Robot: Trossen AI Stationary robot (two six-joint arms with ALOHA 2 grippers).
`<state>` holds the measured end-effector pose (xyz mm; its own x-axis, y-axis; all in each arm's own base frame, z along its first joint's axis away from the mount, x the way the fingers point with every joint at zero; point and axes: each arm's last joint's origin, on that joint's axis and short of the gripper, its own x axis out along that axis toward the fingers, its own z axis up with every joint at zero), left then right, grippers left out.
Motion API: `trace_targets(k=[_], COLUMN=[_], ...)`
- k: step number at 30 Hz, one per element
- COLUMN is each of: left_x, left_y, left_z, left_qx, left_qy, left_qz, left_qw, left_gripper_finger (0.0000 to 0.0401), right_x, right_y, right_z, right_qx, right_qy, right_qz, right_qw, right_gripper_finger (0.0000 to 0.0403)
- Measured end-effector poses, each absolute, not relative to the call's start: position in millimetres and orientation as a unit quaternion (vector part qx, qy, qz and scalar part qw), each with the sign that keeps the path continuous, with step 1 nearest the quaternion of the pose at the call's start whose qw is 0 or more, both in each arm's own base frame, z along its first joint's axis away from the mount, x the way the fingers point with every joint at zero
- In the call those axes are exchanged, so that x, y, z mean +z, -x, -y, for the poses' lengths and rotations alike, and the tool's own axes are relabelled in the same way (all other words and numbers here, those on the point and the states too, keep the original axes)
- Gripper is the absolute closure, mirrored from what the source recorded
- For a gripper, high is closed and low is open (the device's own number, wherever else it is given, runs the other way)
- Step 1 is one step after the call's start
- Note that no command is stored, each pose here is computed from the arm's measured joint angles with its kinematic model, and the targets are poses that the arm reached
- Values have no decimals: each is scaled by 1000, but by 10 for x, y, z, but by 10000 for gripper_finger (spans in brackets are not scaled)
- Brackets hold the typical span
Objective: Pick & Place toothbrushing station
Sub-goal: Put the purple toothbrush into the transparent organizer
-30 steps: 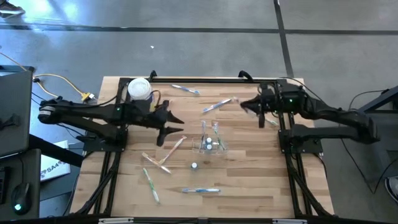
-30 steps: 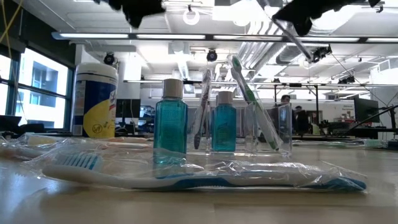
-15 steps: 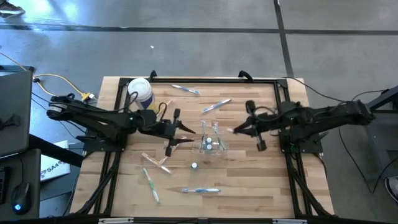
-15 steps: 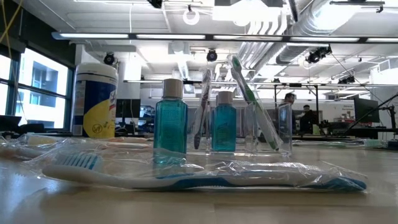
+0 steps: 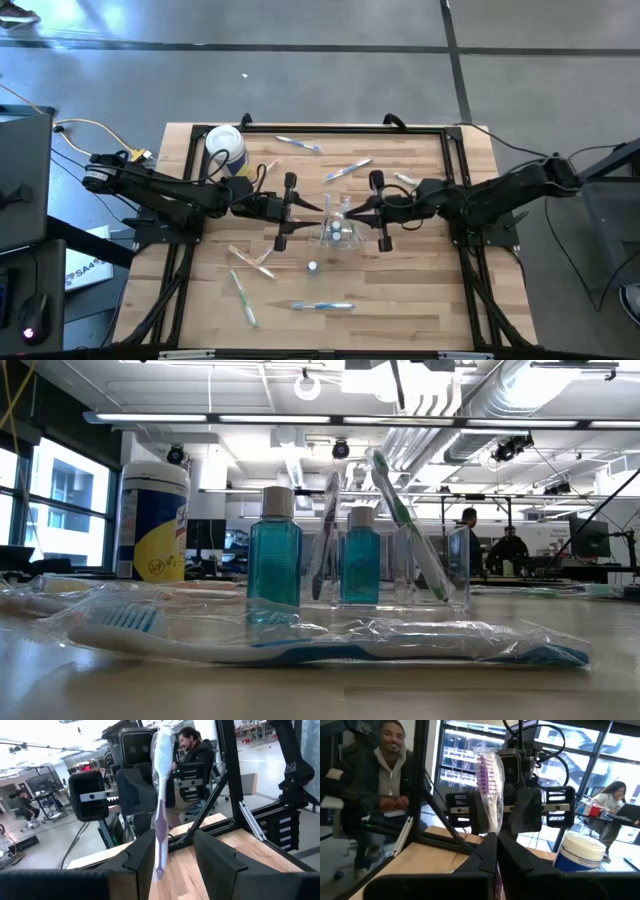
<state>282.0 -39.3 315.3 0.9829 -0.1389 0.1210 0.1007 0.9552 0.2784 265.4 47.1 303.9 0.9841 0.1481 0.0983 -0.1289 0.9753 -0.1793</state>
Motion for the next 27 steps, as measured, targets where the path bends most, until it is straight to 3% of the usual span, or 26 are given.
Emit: trace_targets(k=[27], left_x=[3094], left_y=[-3001], left_z=[393], left_qx=[-12], left_qy=[-115], left_qz=[137], left_qw=[984], left_gripper_finger=[265], right_x=[2954], right_y=[-2763], right_z=[-437], right_qx=[25], right_qy=[96], right_qz=[53], right_qw=[994], right_gripper_finger=[400])
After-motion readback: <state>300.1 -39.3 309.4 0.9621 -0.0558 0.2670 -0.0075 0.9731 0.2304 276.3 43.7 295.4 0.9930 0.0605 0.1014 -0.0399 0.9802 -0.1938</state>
